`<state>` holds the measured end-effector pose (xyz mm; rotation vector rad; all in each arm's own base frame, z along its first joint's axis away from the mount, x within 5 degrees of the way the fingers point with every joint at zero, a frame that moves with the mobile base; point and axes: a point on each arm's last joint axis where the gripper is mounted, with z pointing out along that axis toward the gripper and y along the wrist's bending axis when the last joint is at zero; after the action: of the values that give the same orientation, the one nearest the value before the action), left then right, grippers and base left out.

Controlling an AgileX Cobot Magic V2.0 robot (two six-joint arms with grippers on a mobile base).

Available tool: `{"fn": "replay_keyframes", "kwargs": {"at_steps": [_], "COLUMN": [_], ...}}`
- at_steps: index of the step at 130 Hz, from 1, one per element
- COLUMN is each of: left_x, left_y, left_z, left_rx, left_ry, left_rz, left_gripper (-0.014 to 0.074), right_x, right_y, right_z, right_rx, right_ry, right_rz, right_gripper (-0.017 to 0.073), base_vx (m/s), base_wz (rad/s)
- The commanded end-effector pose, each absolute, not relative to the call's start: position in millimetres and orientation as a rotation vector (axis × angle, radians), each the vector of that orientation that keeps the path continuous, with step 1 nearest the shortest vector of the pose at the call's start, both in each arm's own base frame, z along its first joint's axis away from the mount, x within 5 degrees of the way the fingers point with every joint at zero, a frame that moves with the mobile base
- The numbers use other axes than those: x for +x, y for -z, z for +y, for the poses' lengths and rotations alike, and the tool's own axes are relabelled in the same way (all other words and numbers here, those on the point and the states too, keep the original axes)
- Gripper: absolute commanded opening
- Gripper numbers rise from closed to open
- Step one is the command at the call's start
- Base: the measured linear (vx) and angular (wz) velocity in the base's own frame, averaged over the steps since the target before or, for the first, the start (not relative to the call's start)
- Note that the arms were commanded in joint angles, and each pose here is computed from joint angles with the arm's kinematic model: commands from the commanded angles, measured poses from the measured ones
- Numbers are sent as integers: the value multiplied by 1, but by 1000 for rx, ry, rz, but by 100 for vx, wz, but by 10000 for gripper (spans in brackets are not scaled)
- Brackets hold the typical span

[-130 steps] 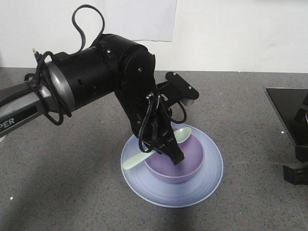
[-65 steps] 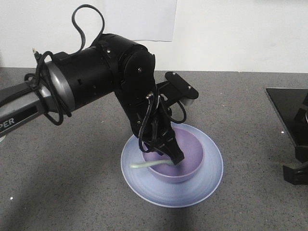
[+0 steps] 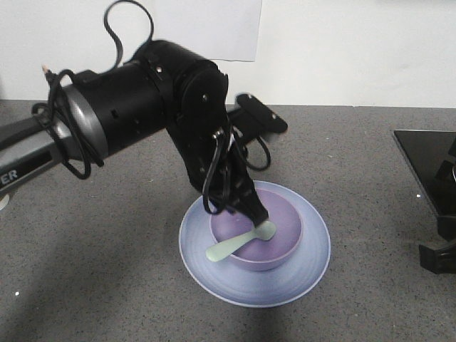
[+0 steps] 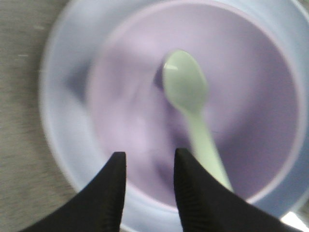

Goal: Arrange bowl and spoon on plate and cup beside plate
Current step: 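Lower the spoon into the bowl and open the left gripper, then move the left gripper to the brown paper cup and grasp its rim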

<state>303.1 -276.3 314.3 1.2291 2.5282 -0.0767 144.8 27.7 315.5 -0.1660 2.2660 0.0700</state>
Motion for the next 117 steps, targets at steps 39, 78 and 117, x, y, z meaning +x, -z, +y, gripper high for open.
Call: {"fn": "replay_keyframes", "kwargs": {"at_steps": [39, 78, 117], "left_x": [337, 333, 332], "left_y": [-414, -461, -452], "left_z": [-166, -29, 50], "left_rx": [641, 127, -196], "left_ry": [-139, -253, -288], "left_rz": [2406, 2371, 2382], "left_gripper": [251, 251, 251], "right_x": [148, 148, 148], "right_y": [-329, -329, -329], "right_z": [28, 28, 28], "right_rx": [-165, -165, -165], "right_ry": [-74, -74, -74], "right_rz": [2175, 2175, 2175], "right_gripper": [-8, -8, -8], "base_vx": [0, 0, 0], "base_wz": [0, 0, 0]}}
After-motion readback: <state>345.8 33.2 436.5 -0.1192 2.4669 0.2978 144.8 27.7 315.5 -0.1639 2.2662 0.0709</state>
